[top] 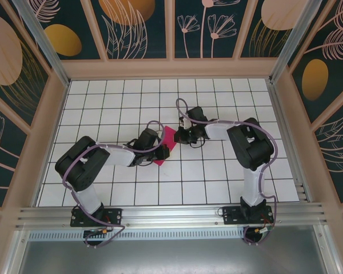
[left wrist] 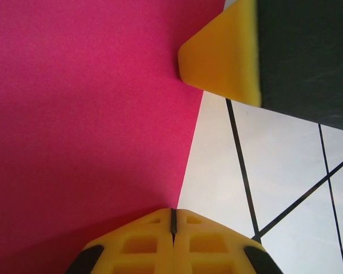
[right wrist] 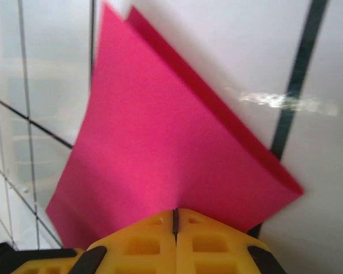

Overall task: Fold a paper plane with a square sheet of paper (pick it up from the middle)
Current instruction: First fold in half a square sheet of paper at the center of the table.

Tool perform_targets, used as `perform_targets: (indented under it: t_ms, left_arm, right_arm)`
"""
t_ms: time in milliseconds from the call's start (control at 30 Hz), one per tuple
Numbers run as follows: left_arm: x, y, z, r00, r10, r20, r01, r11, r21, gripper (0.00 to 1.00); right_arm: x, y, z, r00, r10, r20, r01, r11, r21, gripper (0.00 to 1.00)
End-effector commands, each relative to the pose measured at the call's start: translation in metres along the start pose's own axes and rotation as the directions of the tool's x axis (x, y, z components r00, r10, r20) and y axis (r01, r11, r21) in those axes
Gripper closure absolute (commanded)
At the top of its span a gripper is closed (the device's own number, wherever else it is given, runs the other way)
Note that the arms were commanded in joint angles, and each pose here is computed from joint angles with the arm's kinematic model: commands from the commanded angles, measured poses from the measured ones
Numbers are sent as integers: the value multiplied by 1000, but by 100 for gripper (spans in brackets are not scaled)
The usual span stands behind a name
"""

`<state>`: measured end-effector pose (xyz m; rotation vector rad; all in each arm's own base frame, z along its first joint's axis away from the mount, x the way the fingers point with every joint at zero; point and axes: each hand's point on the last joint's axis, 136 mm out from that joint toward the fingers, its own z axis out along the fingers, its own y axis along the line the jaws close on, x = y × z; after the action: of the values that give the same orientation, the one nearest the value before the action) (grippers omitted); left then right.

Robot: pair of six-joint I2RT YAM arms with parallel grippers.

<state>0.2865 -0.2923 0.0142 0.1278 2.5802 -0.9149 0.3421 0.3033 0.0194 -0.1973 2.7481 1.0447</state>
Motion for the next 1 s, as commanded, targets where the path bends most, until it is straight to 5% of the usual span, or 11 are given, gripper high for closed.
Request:
perform_targets:
  t_ms: [0, 333, 633, 800, 967]
  left_arm:
    - [30, 40, 3, 994, -66, -85, 51, 984, -170, 100]
    - [35, 42, 2, 991, -85, -100, 67, 982, -175, 100]
    - [5, 5, -7, 997, -65, -39, 62, 996, -67, 100]
    - [-40, -25, -37, 993, -54, 108, 57, 998, -28, 76]
    - [-60, 7, -68, 966, -141, 217, 166, 981, -100, 66]
  right_arm:
    - [-13, -21, 0, 999, 26, 20, -27, 997, 71, 100]
    - [-49, -71, -22, 985, 125, 117, -141, 979, 145, 100]
    - [-70, -23, -54, 981, 27, 190, -45, 995, 92, 100]
    - [-48, -1, -52, 981, 6, 194, -30, 992, 122, 100]
    - [-19, 17, -35, 986, 8, 165, -34, 988, 153, 96]
